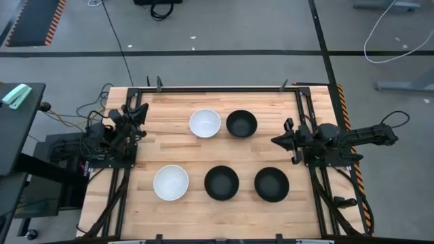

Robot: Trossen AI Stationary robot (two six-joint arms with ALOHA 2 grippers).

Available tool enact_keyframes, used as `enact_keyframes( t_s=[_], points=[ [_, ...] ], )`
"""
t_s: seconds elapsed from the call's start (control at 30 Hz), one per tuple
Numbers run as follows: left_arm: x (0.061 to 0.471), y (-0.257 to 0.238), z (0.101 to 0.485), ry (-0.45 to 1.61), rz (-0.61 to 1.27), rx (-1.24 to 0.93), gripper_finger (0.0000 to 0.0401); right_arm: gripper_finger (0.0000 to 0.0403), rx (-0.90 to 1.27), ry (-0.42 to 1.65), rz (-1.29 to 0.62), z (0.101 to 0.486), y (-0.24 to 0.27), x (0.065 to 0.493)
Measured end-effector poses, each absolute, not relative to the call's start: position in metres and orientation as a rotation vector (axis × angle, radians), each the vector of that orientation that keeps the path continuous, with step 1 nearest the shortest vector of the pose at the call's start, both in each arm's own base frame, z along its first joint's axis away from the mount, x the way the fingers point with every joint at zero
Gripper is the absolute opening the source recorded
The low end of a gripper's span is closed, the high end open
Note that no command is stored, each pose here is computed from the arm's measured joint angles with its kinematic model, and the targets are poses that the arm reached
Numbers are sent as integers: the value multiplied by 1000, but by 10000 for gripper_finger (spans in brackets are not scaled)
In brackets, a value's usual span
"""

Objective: Nest bowls inside each other
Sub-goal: Stack the top black bowl on top of the right black bowl

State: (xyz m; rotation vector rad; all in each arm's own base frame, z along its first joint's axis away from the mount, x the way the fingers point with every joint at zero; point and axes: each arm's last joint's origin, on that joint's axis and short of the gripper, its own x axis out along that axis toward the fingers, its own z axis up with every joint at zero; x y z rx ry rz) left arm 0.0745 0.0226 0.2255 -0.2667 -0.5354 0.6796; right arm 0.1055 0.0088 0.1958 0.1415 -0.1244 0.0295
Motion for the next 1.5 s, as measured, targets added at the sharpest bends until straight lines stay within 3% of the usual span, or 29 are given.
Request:
enact_keyframes(
  t_s=[0.3,0.5,0.63,0.83,1.17,1.5],
  points=[
    [73,26,226,-671,619,-587,13,14,346,-333,75,217,8,101],
    [72,25,228,-751,556,-749,20,14,337,-404,10,236,6,96],
    [72,25,228,-751,556,-751,25,14,368,-482,-92,257,2,90],
    [73,25,227,-741,549,-744,15,14,389,-584,-94,291,0,77],
    [79,19,224,-609,304,-708,25,14,359,-684,-169,336,-4,62],
    [80,18,224,-585,277,-654,33,14,467,-581,-361,361,-5,95]
  ],
)
